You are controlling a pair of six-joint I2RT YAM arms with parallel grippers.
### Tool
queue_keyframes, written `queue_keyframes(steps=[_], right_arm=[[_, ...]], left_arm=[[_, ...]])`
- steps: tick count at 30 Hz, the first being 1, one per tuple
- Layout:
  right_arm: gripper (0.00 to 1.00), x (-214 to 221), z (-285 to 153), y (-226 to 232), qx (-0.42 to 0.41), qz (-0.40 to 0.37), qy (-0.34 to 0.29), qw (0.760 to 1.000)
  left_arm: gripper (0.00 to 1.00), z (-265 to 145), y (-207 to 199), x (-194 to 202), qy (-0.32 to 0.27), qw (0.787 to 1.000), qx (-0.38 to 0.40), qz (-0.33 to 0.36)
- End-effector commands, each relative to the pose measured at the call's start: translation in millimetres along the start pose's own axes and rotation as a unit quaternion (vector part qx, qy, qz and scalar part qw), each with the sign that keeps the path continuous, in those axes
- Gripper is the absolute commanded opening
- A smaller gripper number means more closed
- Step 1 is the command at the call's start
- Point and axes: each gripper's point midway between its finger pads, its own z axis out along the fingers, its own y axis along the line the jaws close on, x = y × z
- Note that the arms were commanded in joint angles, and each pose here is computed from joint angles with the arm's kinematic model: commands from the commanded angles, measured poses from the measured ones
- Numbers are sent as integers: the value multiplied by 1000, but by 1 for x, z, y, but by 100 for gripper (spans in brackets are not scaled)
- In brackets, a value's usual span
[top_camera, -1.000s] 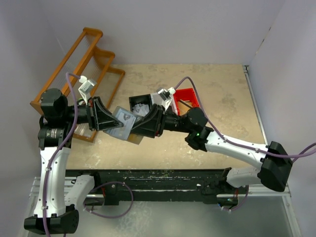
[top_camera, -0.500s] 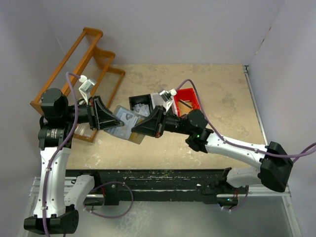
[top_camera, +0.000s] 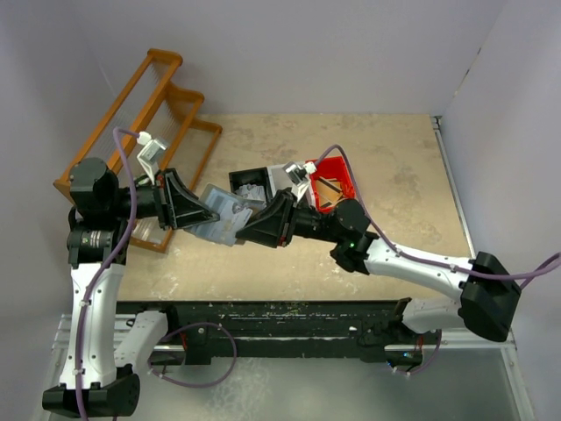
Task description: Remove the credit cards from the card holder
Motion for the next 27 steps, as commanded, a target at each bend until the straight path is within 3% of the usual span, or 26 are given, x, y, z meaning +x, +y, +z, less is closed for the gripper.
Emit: queue_keyframes(steps=[1, 3, 8, 20, 27], right_arm=[[32, -23, 14, 22, -44, -20, -26, 999], [29, -21, 14, 23, -51, -16, -21, 998], [0, -20, 5, 27, -51, -12, -29, 998], [0, -11, -68, -42, 112, -21, -5, 994], [0, -12, -99, -114, 275, -45, 31, 960]], left_arm=[[5, -1, -18, 1, 10, 999, 21, 24], [4, -1, -16, 1, 10, 1000, 20, 22], [2, -1, -10, 0, 6, 1000, 10, 21], [0, -5, 12, -26, -20, 989, -104, 108], [0, -19, 27, -48, -48, 964, -205, 165]])
